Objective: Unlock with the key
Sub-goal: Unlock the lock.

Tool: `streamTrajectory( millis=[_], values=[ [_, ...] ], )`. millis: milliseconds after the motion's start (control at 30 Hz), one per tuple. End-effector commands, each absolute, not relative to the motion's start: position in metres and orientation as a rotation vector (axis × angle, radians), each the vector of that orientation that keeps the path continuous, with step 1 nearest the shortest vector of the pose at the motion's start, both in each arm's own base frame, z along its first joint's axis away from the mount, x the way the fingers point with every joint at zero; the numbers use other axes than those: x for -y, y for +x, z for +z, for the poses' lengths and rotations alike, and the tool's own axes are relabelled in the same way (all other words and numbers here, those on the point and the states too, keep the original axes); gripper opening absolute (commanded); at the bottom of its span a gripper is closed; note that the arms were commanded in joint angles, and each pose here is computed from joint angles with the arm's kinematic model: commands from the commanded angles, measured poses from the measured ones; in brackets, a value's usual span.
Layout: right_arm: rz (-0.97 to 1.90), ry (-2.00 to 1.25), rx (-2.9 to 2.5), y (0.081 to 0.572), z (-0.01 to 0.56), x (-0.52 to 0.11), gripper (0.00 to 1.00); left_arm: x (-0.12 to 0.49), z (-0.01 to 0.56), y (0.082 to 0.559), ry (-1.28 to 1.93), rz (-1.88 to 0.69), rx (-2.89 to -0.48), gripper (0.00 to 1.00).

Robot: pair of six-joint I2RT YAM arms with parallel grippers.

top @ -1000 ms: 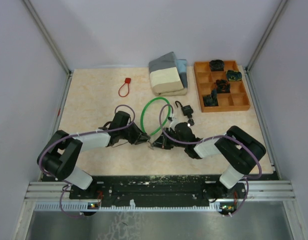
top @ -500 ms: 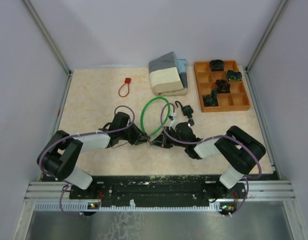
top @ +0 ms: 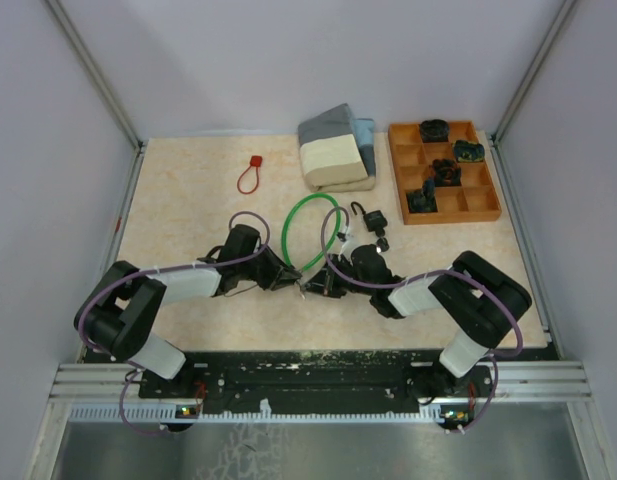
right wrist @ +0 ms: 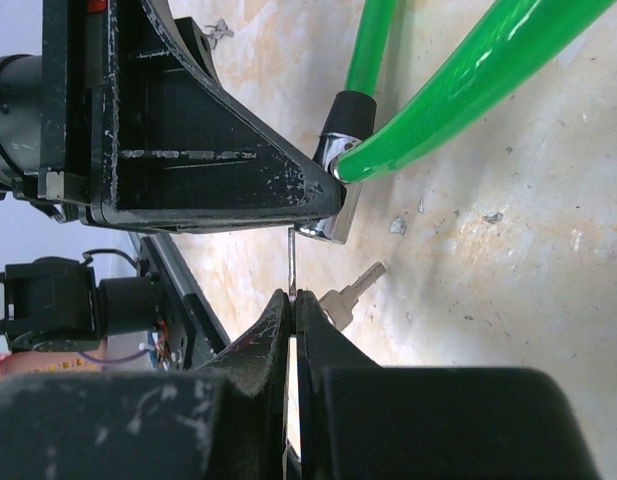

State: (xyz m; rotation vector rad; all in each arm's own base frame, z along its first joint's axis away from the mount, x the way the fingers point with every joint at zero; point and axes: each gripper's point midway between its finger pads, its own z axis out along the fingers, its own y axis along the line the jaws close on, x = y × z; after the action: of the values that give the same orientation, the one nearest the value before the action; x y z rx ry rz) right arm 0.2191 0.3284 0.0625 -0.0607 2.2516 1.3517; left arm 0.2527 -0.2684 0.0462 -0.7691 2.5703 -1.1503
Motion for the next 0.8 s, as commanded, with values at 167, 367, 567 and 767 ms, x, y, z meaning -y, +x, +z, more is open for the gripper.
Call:
streamTrajectory(
  millis=[167,367,567,767],
  values=[
    [1.349,-0.094,-2.246,0.2193,0.0638,-0.3283,0.00,0.2752,0.0586,0.2559,-0.750,-1.211,-2.533,0.00],
    [1.338,-0.082,-2.239,0.2217,0.0647,-0.3271,0.00,0.2748,0.0596,0.2549,-0.748,-1.215,-2.530,0.00],
    [1.335,-0.050,-2.207,0.2260,0.0684,-0.3250,0.00,0.2742,0.0594,0.2539,-0.747,-1.215,-2.530,0.00],
    [1.346,-0.031,-2.191,0.2281,0.0706,-0.3256,0.00,0.2743,0.0584,0.2531,-0.752,-1.219,-2.529,0.00]
  ],
)
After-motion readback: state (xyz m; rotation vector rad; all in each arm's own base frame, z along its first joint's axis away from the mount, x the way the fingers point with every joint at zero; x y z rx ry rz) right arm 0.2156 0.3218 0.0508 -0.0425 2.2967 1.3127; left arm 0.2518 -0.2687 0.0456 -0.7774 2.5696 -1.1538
